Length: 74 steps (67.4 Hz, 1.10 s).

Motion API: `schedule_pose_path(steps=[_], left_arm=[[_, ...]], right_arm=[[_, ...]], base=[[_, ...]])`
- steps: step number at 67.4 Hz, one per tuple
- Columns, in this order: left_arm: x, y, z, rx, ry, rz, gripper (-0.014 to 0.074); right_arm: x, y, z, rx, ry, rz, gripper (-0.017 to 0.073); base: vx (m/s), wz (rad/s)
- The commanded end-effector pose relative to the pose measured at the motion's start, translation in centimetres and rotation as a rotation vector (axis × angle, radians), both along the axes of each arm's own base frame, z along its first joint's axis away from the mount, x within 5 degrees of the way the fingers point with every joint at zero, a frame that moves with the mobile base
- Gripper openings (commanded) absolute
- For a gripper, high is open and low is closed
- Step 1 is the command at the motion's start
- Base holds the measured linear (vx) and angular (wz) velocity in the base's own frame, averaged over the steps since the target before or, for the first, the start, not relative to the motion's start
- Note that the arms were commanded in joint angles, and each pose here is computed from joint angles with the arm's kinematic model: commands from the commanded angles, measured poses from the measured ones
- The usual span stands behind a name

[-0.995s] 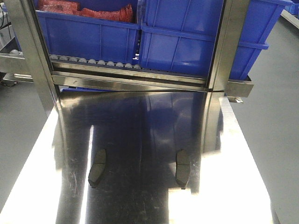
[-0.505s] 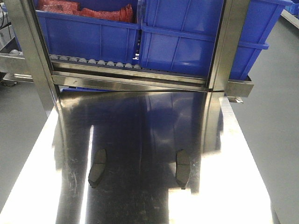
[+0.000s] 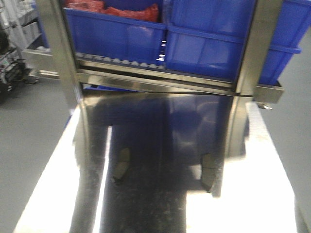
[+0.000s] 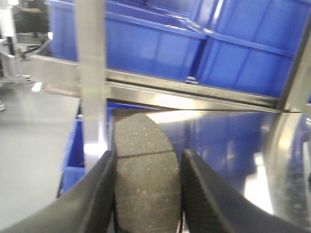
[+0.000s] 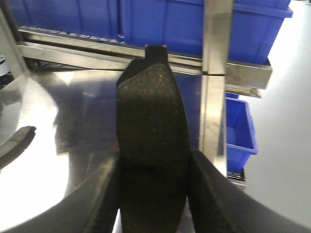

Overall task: Move and align brake pads A on conveyor
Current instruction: 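Turn the base away from the table while holding both pads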

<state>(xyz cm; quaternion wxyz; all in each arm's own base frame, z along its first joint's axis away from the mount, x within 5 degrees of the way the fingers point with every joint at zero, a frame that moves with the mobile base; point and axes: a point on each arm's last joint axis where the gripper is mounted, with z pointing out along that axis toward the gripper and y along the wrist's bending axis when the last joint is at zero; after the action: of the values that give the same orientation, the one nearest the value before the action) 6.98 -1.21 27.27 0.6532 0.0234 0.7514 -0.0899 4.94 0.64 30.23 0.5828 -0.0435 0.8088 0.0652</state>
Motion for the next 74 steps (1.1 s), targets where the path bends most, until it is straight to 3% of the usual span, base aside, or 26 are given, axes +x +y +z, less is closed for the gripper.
schedule_pose_path(steps=[1, 74], left_arm=[[0.05, -0.01, 1.78, -0.027, -0.111, 0.0, -0.0006], [0.05, -0.01, 1.77, -0.027, -0.11, 0.0, -0.0006]], right_arm=[[0.18, 0.04, 1.69, 0.008, -0.113, 0.004, -0.0011], [0.17, 0.04, 1.66, 0.008, -0.11, 0.003, -0.0011]], base=[[-0.09, 0.38], [-0.16, 0.66]])
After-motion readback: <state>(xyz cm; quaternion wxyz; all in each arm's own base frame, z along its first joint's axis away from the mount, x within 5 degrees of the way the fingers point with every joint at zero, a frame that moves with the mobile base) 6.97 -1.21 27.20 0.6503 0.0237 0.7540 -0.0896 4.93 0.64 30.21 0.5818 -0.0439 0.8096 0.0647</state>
